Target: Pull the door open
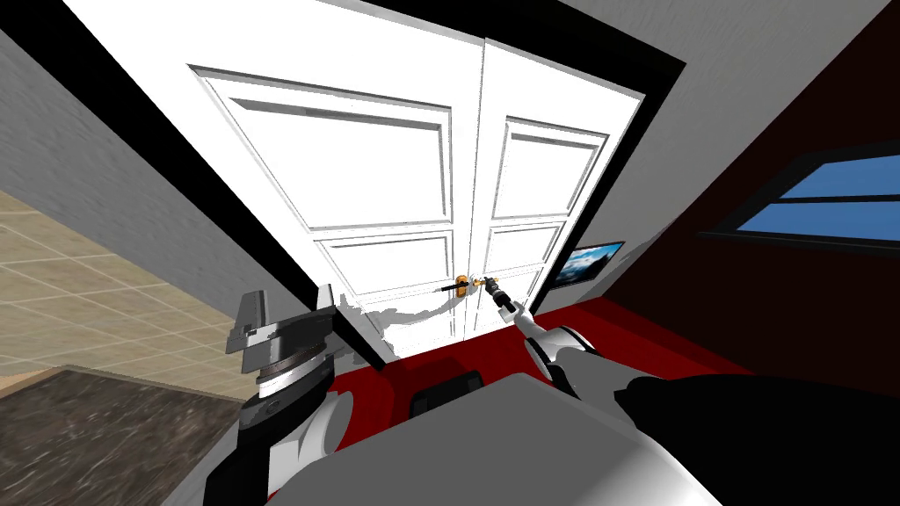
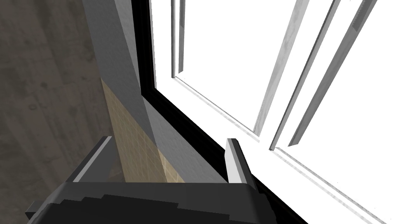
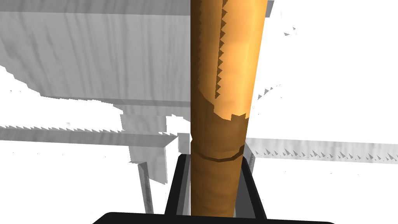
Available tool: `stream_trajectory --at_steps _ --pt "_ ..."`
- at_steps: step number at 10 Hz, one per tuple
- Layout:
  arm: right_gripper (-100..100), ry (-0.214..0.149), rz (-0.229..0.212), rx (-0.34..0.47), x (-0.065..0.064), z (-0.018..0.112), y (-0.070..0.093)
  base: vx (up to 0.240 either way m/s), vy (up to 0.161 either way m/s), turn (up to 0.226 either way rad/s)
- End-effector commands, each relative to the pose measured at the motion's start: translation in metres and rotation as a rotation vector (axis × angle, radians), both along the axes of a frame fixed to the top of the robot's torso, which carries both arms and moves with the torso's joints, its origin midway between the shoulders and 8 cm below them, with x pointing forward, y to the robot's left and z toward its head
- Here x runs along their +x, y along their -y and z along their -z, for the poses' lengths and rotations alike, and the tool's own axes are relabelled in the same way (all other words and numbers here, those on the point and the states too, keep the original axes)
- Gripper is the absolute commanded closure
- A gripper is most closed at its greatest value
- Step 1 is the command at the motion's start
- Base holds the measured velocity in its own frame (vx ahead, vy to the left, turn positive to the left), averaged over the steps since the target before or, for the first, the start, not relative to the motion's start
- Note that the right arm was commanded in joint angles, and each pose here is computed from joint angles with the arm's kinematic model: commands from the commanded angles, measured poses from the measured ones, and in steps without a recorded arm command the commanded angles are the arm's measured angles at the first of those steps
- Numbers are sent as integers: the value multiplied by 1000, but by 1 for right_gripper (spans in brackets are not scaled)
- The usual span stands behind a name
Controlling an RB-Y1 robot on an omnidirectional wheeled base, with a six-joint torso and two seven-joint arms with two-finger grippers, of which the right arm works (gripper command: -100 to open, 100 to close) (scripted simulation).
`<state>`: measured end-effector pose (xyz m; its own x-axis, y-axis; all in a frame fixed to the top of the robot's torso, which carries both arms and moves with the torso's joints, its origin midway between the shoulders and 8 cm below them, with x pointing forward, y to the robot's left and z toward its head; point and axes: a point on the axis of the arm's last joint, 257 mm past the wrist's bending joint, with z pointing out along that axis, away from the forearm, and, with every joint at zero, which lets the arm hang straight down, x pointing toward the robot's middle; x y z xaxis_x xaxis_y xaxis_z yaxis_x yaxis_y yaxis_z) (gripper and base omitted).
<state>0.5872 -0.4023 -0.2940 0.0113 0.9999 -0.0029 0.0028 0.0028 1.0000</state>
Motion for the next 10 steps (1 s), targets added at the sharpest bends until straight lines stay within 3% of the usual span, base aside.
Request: stream_trajectory --at_steps 1,5,10 --pt "100 -1 4 -2 -1 0 3 -10 -1 -3" --pt "100 -11 -1 -11 -6 2 12 -110 -59 5" --pt "100 -4 -102 -7 -3 0 -22 -195 -77 54"
